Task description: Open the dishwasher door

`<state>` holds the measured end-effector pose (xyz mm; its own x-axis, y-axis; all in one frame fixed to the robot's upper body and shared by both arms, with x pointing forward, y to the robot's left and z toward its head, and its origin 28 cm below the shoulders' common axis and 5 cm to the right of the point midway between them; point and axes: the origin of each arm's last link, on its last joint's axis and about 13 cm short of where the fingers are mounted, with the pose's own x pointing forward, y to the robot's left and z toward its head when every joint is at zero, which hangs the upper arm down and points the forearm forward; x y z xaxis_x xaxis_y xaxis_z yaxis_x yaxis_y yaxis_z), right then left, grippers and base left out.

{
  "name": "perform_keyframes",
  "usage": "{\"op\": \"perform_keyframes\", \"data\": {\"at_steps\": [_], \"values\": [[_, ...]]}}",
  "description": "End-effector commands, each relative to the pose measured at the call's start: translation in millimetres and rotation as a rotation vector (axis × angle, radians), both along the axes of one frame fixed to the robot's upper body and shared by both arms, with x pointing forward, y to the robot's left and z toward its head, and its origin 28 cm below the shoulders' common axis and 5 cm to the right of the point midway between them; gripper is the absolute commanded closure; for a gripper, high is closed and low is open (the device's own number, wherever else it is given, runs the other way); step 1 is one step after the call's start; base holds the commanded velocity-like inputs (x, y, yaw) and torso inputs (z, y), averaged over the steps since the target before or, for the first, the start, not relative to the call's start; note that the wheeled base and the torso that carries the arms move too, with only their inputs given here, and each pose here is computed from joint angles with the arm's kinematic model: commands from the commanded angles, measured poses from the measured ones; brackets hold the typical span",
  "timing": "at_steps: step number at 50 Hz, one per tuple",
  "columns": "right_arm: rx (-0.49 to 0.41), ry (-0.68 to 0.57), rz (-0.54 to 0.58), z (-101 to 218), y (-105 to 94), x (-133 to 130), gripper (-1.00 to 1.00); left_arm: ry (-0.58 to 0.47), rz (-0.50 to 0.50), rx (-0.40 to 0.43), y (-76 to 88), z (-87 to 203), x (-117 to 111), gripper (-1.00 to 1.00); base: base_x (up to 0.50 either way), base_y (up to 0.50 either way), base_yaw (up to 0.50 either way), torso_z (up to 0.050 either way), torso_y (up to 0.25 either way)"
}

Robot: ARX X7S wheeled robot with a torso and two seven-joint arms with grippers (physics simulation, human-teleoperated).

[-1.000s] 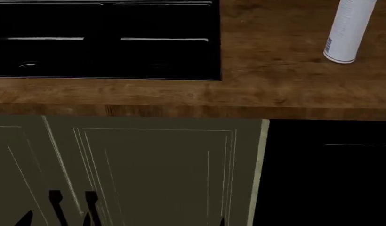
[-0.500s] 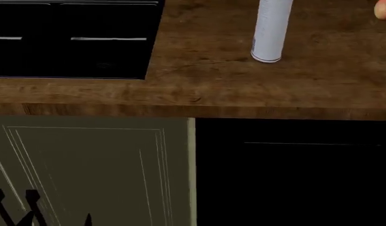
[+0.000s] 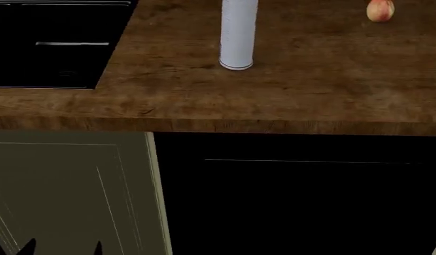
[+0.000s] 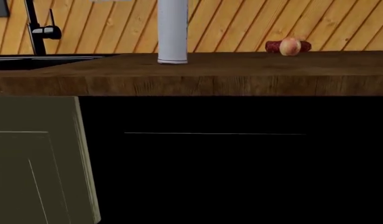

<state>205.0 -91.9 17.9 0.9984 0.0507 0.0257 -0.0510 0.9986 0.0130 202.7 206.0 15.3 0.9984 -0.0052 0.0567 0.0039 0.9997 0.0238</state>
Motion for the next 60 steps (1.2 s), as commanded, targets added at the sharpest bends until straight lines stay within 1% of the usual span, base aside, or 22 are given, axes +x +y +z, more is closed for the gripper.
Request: {"op": "perform_keyframes", "data": {"at_steps": [1,8,9,10,11,16,39,46,60], "values": [[0.005,-0.012,0.002,2.7,1.2,-0.7,-1.0,-0.004,0.0,0.006,1.5,1.4,-1.3,-1.0,0.0,0.0,0.0,0.0,0.0],[0.003,-0.013,0.006,1.9,1.6,-1.1,-1.0,-0.008,-0.002,-0.005,1.9,0.7,-2.3,-1.0,0.0,0.0,0.0,0.0,0.0],[0.002,-0.012,0.004,1.9,1.5,-1.1,-1.0,-0.002,-0.003,-0.013,1.9,0.0,-2.5,-1.0,0.0,0.0,0.0,0.0,0.0],[0.003,-0.011,0.004,2.0,1.4,-1.2,-1.0,0.005,-0.003,-0.037,1.4,0.4,-2.3,-1.0,0.0,0.0,0.0,0.0,0.0],[0.002,-0.011,0.002,1.5,0.9,-0.9,-1.0,0.006,-0.009,-0.035,0.8,0.8,-1.9,-1.0,0.0,0.0,0.0,-0.028,0.0],[0.003,-0.009,0.002,1.6,1.0,-1.1,-1.0,0.003,-0.028,-0.029,-0.5,1.9,-2.7,-1.0,0.0,0.0,0.0,-0.05,0.0],[0.003,-0.006,-0.004,1.0,0.1,-1.3,-1.0,-0.005,-0.03,-0.021,-1.2,-1.2,-1.1,-1.0,0.0,0.0,0.0,-0.05,0.0],[0.006,-0.006,-0.008,1.9,0.0,-2.7,-1.0,-0.014,-0.031,-0.008,-1.0,0.2,-2.5,-1.0,0.03,0.0,0.0,0.0,0.0],[0.006,-0.005,-0.008,1.5,-0.2,-3.3,-1.0,-0.02,-0.027,-0.001,-0.4,0.2,-2.1,-1.0,0.31,0.0,0.0,0.0,0.0]]}}
